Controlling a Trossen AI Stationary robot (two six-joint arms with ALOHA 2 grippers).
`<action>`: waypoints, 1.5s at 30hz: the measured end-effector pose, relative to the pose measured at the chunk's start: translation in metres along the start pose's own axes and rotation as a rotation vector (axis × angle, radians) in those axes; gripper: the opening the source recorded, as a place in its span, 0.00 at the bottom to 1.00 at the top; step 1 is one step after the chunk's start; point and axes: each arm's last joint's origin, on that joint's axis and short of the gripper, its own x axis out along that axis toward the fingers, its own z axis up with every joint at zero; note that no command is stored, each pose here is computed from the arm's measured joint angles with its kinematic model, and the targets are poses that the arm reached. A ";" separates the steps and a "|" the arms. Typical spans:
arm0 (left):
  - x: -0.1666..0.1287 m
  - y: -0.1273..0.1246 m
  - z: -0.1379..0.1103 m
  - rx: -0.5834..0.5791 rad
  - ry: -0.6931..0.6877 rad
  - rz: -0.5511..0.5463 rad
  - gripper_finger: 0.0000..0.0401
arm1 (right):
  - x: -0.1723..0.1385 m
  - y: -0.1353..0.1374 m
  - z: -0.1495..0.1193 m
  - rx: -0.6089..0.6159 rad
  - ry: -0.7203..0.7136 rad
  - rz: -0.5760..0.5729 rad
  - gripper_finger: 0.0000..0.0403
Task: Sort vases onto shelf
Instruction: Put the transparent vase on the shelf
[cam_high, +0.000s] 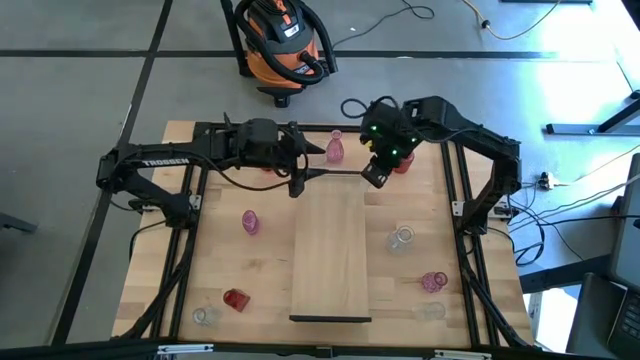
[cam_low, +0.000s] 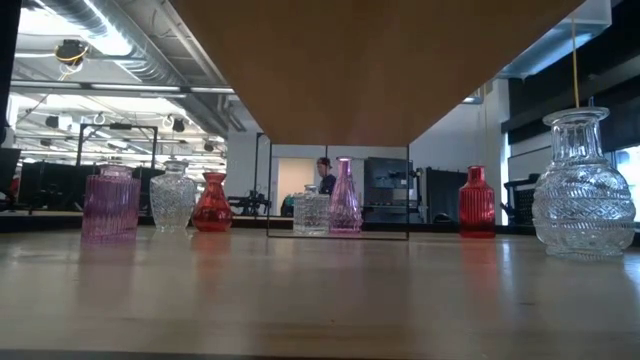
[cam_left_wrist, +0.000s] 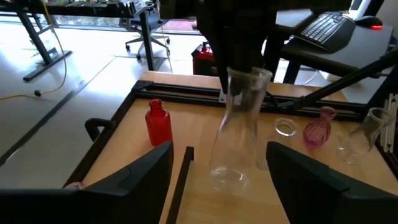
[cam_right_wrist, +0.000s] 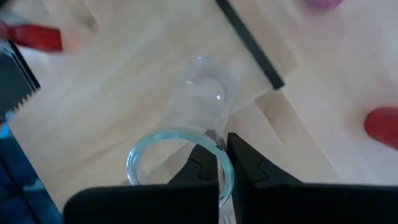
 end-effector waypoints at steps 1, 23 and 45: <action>0.000 0.000 0.000 0.000 0.000 0.000 0.63 | 0.004 -0.001 0.000 0.002 0.014 -0.006 0.00; 0.000 0.004 0.000 -0.004 0.000 0.016 0.63 | 0.011 -0.003 -0.001 -0.041 0.042 -0.020 0.09; 0.000 0.004 0.000 -0.004 -0.001 0.016 0.63 | 0.011 0.000 0.007 -0.056 -0.034 0.020 0.26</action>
